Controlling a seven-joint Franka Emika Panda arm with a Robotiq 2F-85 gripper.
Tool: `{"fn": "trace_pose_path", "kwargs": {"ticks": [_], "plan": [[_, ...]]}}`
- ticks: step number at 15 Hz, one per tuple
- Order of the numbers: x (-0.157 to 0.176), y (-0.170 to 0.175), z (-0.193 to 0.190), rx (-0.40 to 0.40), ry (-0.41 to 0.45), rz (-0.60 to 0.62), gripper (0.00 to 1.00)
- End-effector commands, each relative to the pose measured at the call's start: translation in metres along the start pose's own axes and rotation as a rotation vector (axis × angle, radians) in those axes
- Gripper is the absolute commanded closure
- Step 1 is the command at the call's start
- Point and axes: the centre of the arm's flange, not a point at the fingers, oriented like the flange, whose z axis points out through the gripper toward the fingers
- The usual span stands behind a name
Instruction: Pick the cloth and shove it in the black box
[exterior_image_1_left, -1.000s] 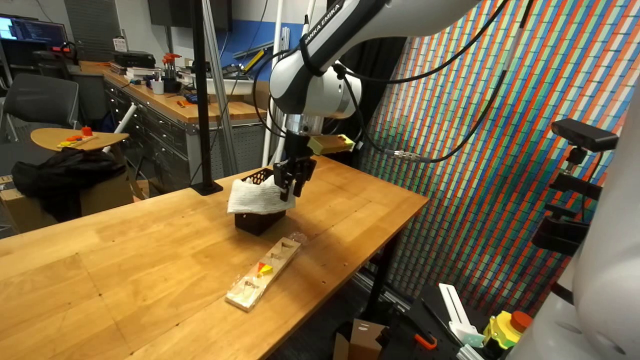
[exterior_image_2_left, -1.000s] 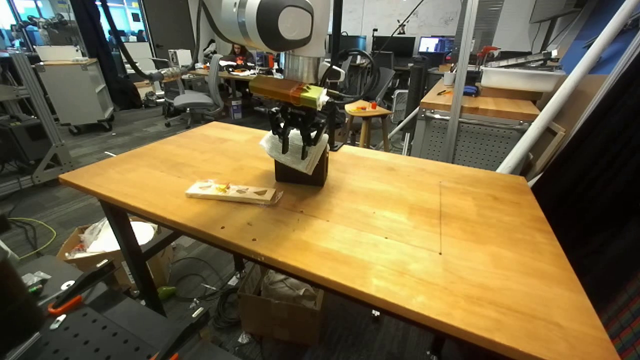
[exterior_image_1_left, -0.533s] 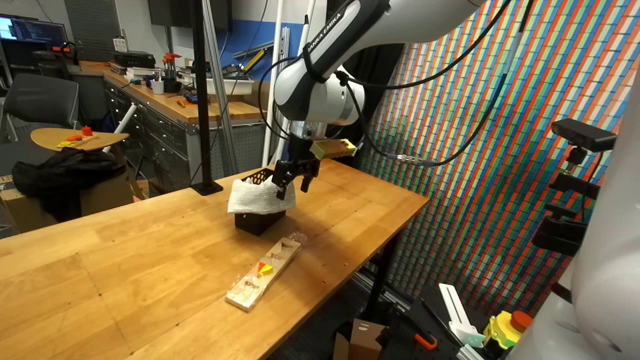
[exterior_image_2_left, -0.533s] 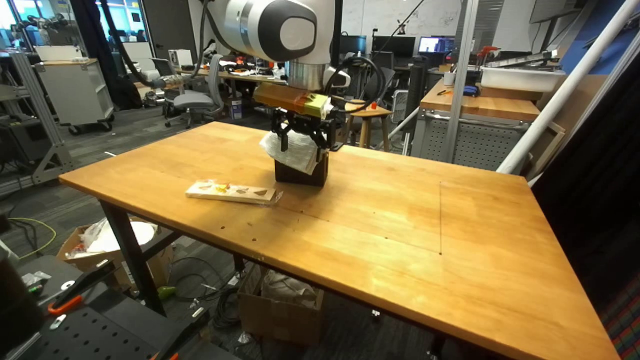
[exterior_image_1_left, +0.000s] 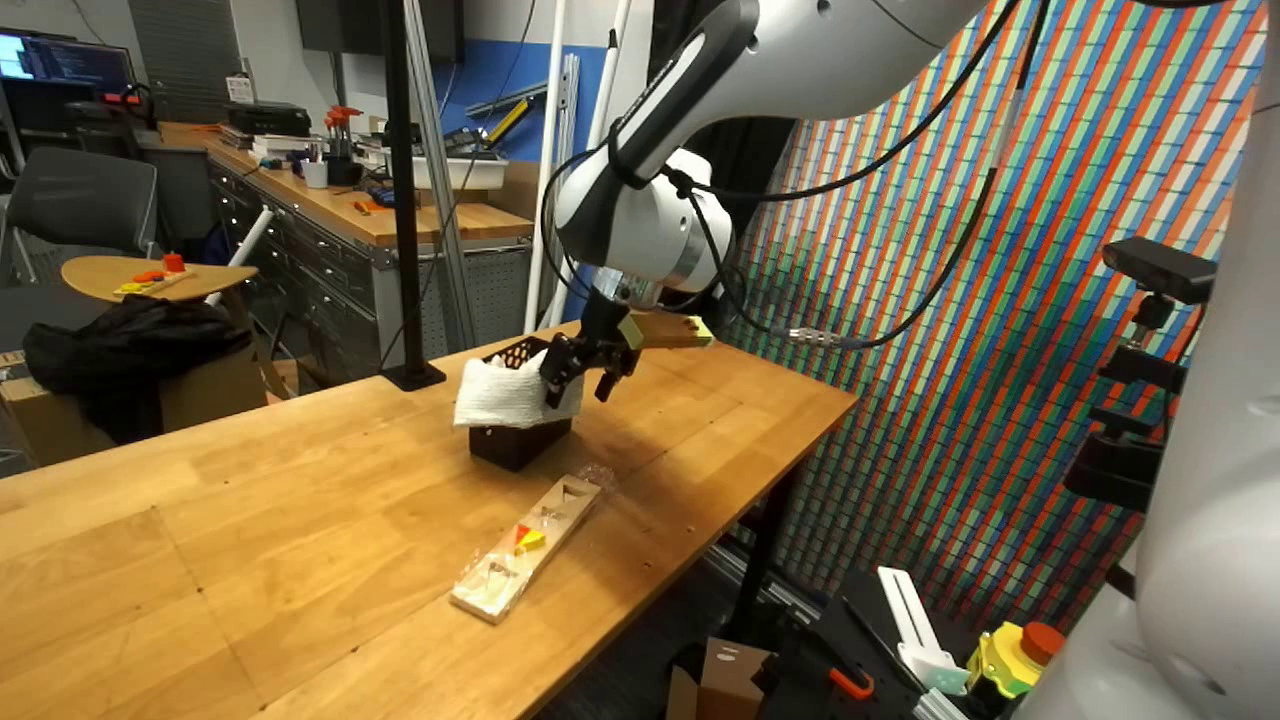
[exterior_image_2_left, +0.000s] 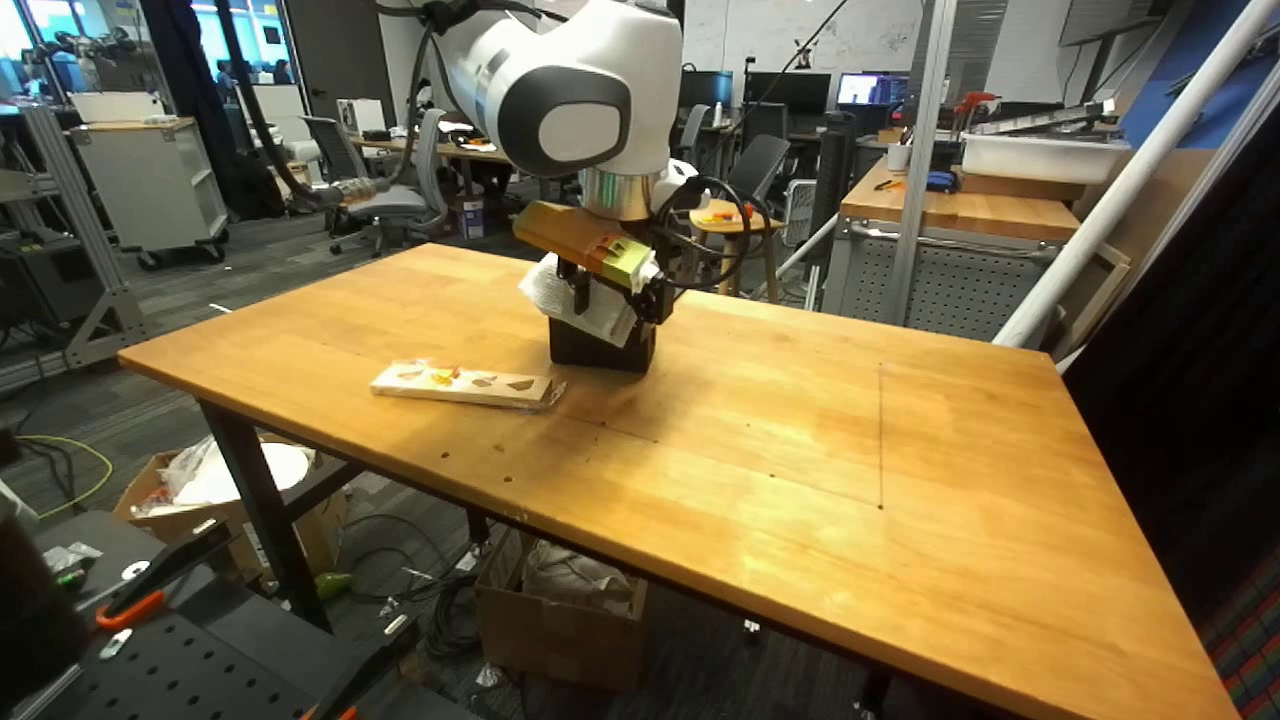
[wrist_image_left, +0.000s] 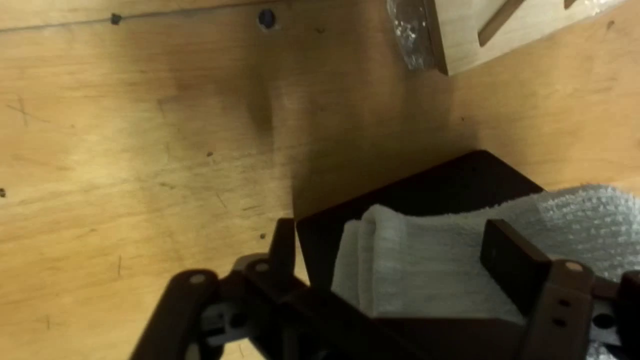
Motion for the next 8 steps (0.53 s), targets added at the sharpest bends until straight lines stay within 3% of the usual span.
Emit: {"fn": "trace_pose_path", "kwargs": {"ticks": [1, 8], "plan": [[0.0055, -0.0074, -0.0075, 0.037, 0.122, 0.013, 0.12], [0.0013, -0.0149, -0.0016, 0.102, 0.193, 0.048, 0.7]]}}
